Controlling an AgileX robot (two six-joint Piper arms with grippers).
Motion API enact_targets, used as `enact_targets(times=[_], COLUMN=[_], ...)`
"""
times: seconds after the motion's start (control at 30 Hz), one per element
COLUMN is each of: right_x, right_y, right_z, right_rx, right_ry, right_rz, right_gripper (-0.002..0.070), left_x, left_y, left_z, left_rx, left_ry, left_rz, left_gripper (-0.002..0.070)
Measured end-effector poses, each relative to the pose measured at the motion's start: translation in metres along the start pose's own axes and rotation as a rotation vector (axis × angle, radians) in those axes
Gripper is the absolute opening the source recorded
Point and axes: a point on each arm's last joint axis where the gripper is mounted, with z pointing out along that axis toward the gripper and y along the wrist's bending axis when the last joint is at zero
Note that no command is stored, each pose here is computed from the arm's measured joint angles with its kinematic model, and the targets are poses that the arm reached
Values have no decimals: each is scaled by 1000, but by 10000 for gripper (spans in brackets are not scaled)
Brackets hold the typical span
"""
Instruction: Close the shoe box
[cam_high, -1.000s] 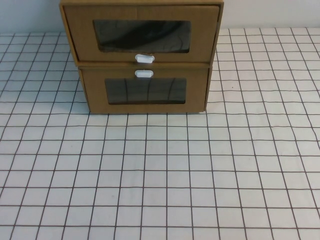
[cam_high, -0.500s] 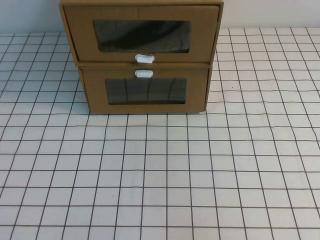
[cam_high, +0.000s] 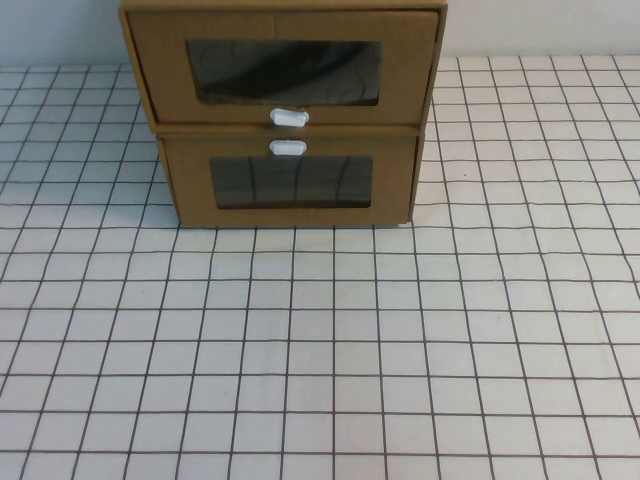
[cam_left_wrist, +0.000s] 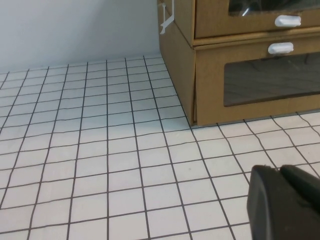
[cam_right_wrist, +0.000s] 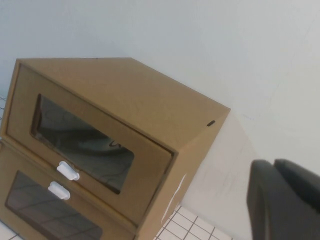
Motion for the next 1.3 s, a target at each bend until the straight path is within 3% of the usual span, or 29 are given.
enact_targets(times=[0.27, 0.8, 1.3], right_x=[0, 1, 0], right_y=[0, -1, 0], right_z=[0, 0, 0], right_rx=[0, 11, -3], right_ry=[0, 7, -2], right_rz=[-1, 0, 0], right_gripper=[-15, -15, -15], left_x=[9, 82, 83], left_y=[0, -3, -2], left_z=[6, 39, 39], left_rx=[-2, -7, -10], left_ry=[8, 133, 117], left_rz=[0, 5, 6], left_gripper=[-3, -2, -2])
